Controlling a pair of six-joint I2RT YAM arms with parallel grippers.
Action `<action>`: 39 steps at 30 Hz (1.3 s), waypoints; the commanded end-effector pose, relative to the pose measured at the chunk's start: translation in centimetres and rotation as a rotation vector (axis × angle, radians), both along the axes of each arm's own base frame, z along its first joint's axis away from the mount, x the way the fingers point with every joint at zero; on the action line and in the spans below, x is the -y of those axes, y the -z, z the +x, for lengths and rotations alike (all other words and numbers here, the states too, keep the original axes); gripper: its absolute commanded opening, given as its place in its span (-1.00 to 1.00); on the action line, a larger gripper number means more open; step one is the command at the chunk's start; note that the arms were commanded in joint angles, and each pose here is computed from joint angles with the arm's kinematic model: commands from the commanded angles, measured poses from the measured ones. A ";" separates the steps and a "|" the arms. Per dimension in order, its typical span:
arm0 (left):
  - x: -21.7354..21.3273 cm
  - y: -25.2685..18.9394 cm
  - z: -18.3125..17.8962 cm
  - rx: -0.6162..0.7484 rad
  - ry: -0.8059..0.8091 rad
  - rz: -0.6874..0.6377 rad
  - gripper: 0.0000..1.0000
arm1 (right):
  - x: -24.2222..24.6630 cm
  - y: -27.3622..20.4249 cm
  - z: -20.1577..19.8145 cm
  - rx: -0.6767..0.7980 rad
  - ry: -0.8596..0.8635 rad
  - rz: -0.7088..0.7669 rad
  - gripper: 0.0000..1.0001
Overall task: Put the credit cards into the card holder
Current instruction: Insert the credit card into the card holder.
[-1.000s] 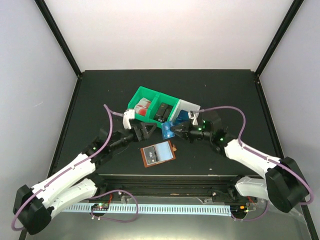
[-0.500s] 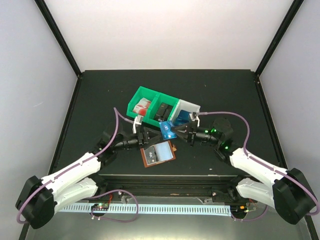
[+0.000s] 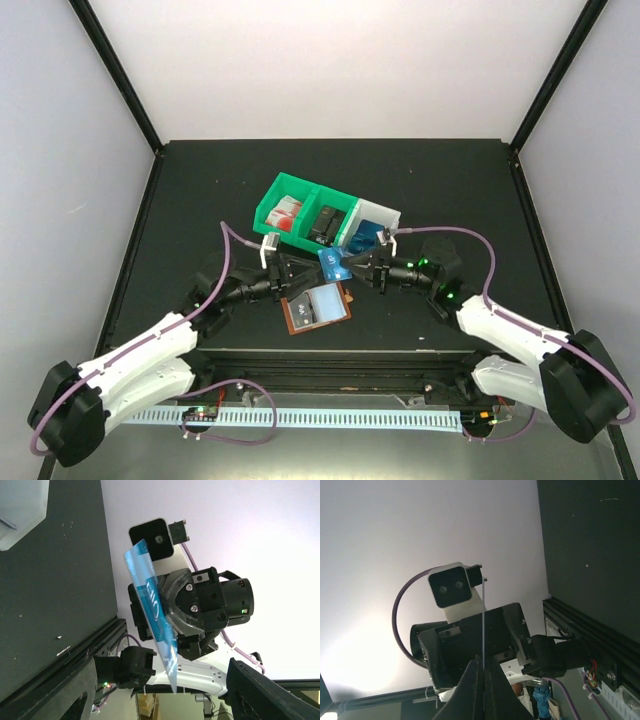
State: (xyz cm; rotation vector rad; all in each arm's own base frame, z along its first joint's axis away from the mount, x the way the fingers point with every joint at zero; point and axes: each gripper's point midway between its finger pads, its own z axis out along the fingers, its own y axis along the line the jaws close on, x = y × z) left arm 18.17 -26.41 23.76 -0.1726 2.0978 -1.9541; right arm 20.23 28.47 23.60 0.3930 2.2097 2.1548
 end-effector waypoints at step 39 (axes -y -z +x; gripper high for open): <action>-5.4 14.2 0.1 0.023 -0.155 0.516 -0.97 | 3.3 14.8 -0.1 0.571 -0.074 -1.203 0.06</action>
